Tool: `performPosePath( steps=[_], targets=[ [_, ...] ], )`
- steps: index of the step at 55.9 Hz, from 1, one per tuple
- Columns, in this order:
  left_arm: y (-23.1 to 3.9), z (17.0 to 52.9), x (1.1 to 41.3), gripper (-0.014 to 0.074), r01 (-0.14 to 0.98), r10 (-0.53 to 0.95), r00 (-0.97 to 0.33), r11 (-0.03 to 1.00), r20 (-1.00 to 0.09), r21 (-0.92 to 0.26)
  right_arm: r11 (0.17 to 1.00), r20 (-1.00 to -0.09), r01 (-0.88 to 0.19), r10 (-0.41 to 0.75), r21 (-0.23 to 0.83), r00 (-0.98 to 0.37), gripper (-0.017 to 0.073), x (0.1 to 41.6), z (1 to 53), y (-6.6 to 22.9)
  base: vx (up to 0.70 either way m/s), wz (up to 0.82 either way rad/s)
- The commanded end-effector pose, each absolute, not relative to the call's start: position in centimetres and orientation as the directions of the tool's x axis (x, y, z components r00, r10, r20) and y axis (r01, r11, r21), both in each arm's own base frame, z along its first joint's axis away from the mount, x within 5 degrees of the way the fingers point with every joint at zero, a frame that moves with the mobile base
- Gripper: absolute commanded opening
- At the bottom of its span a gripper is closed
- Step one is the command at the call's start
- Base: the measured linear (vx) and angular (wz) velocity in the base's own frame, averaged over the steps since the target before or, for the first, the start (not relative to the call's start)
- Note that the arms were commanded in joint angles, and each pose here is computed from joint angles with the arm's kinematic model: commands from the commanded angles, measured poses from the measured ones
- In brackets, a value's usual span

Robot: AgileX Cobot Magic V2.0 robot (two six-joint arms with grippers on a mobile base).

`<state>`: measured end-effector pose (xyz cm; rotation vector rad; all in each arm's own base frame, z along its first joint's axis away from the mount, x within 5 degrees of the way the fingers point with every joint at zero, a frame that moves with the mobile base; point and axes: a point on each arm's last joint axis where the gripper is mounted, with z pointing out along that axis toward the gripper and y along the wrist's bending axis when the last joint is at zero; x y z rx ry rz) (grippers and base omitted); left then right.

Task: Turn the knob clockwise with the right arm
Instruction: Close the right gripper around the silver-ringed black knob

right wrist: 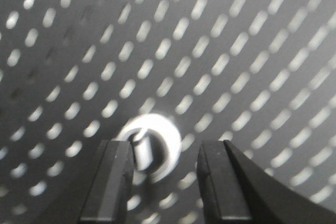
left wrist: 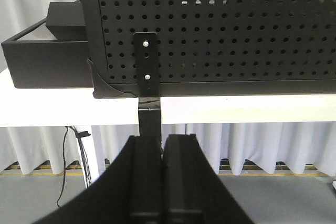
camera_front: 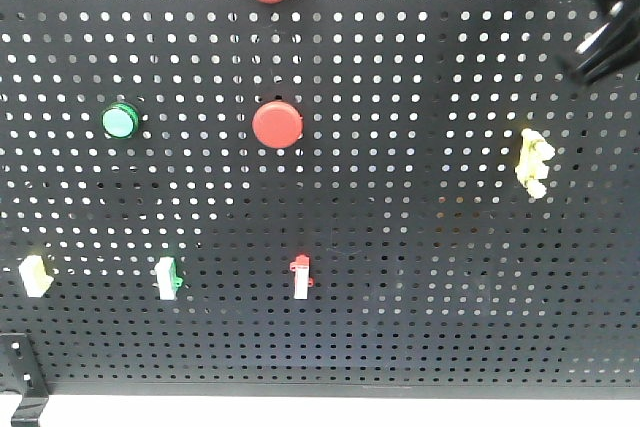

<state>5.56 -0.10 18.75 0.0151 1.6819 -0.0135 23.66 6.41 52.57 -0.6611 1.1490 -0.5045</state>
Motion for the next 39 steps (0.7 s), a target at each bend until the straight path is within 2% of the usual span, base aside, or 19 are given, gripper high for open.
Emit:
performPosePath(
  steps=[1, 12, 28, 32, 39],
  targets=[
    [-0.2, 18.7, 5.6, -0.0006, 0.028, -0.006, -0.046, 1.0, -0.999, -0.007, 0.671, -0.593, 0.095, -0.706, -0.736, 0.388, 0.0342, 22.8, 54.1, 6.3, 0.0, 0.0],
    [-0.2, 18.7, 5.6, -0.0006, 0.028, -0.006, -0.046, 1.0, -0.999, -0.007, 0.666, -0.601, 0.072, -0.709, -0.742, 0.369, 0.0302, 24.0, 53.3, 6.7, 0.0, 0.0],
    [-0.2, 18.7, 5.6, -0.0006, 0.028, -0.006, -0.046, 1.0, -0.999, -0.007, 0.662, -0.607, 0.052, -0.712, -0.747, 0.353, 0.029, 25.0, 52.6, 7.0, 0.0, 0.0],
    [-0.2, 18.7, 5.6, -0.0006, 0.028, -0.006, -0.046, 1.0, -0.999, -0.007, 0.667, -0.612, 0.049, -0.707, -0.743, 0.355, 0.0261, 25.0, 52.7, 7.0, 0.0, 0.0],
    [-0.2, 18.7, 5.6, -0.0006, 0.028, -0.006, -0.046, 1.0, -0.999, -0.007, 0.697, -0.642, 0.036, -0.678, -0.716, 0.359, 0.0159, 24.9, 52.7, 7.0, 0.0, 0.0]
  ],
)
